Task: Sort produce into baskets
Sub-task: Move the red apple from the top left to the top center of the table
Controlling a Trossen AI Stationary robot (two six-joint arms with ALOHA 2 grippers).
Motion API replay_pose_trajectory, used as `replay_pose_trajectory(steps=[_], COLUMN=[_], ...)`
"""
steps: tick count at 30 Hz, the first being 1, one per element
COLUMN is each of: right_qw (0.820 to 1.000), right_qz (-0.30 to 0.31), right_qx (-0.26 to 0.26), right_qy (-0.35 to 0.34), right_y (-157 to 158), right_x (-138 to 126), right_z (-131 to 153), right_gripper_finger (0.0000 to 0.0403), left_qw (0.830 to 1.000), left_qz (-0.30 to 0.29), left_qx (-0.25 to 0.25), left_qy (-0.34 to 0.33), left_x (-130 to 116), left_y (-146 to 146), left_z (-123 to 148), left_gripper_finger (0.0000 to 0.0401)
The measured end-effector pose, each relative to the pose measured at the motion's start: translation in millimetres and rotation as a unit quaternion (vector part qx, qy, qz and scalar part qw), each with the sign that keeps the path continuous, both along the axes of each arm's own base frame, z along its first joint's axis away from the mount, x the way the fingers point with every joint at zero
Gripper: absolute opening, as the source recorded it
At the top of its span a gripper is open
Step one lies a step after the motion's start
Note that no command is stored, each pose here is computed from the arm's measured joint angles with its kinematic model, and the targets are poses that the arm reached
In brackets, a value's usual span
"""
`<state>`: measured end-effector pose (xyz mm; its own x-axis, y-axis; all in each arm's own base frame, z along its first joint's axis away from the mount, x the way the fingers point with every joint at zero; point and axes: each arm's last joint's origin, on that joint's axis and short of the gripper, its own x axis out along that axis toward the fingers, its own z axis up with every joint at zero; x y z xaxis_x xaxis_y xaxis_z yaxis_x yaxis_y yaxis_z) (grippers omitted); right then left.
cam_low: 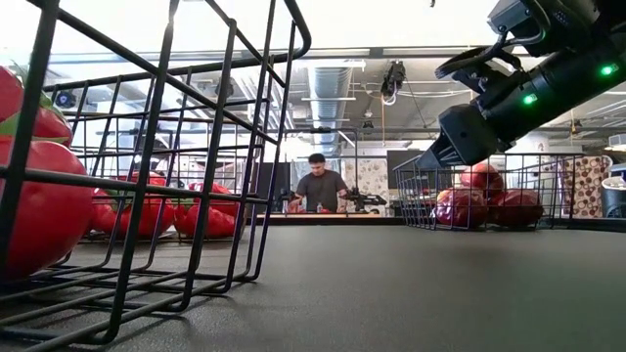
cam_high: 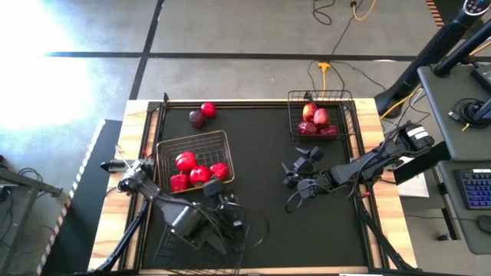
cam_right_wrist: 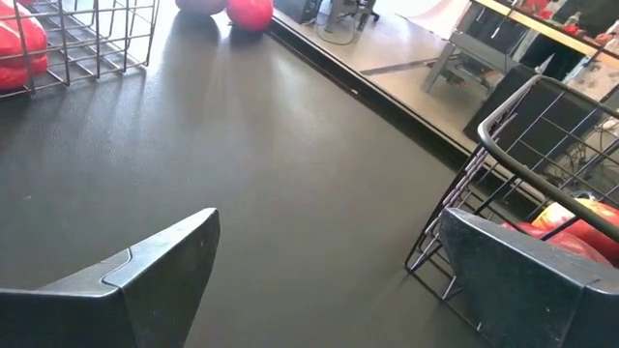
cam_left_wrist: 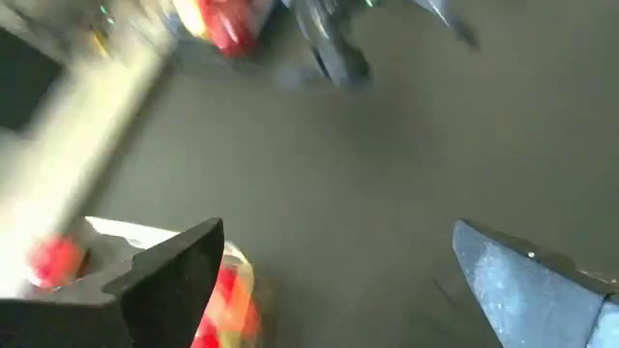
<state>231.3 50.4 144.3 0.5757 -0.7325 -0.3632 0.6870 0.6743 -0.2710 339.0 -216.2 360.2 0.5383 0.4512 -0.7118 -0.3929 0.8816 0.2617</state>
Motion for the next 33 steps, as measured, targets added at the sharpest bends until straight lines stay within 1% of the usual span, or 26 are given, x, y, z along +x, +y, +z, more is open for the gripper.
replay_pose_trajectory(steps=[1,2,6,10,13,16,19,21,23,26,28,30,32,33], right_qw=[1.0,1.0,1.0,1.0,1.0,1.0,1.0,1.0,1.0,1.0,1.0,1.0,1.0,1.0], right_qz=[0.0,0.001,0.01,0.009,0.009,0.009,0.009,0.009,0.007,0.005,0.003,0.003,0.003,0.003], right_qx=[0.0,0.001,0.011,0.011,0.011,0.011,0.011,0.011,0.008,0.007,0.007,0.006,0.005,0.005], right_qy=[0.0,0.0,0.004,0.004,0.003,0.003,0.004,0.004,0.004,0.004,0.005,0.007,0.01,0.011], right_y=[0.0,0.1,0.5,-0.1,0.0,0.0,0.0,0.0,-0.1,-0.9,-1.7,-2.2,-2.4,-2.6], right_x=[0.0,0.0,0.2,0.0,0.1,0.1,0.0,0.0,-0.1,0.0,0.1,-0.1,-0.9,-1.2], right_z=[0.0,0.0,-0.7,-1.1,-1.0,-1.0,-1.1,-1.1,-1.1,-1.0,-1.1,-1.4,-2.3,-2.6], right_gripper_finger=[0.0384,0.0384,0.0384,0.0384,0.0384,0.0384,0.0384,0.0384,0.0384,0.0384,0.0384,0.0384,0.0384,0.0384], left_qw=[1.0,0.999,0.999,0.997,0.992,0.98,0.959,0.946,0.935,0.929,0.925,0.921,0.912,0.905], left_qz=[-0.004,-0.002,0.017,0.06,0.117,0.195,0.282,0.324,0.355,0.366,0.374,0.375,0.387,0.397], left_qx=[0.022,0.033,0.043,0.049,0.046,0.029,0.007,0.001,0.0,-0.001,-0.029,-0.08,-0.118,-0.128], left_qy=[-0.011,-0.015,-0.012,-0.005,0.001,0.01,0.014,0.013,0.02,0.052,0.064,0.064,0.069,0.078], left_x=[-1.2,-4.1,-9.9,-14.6,-21.1,-30.1,-38.7,-41.7,-42.5,-44.0,-44.0,-42.0,-42.5,-43.7], left_y=[3.5,8.2,37.4,77.4,118.4,166.7,217.6,248.6,277.0,315.9,341.2,364.8,385.3,394.9], left_z=[5.2,9.3,21.6,28.1,29.8,27.3,21.4,15.8,8.2,-3.8,-13.2,-22.7,-33.5,-39.7], left_gripper_finger=[0.039,0.039,0.039,0.039,0.039,0.039,0.039,0.039,0.039,0.039,0.039,0.039,0.039,0.039])
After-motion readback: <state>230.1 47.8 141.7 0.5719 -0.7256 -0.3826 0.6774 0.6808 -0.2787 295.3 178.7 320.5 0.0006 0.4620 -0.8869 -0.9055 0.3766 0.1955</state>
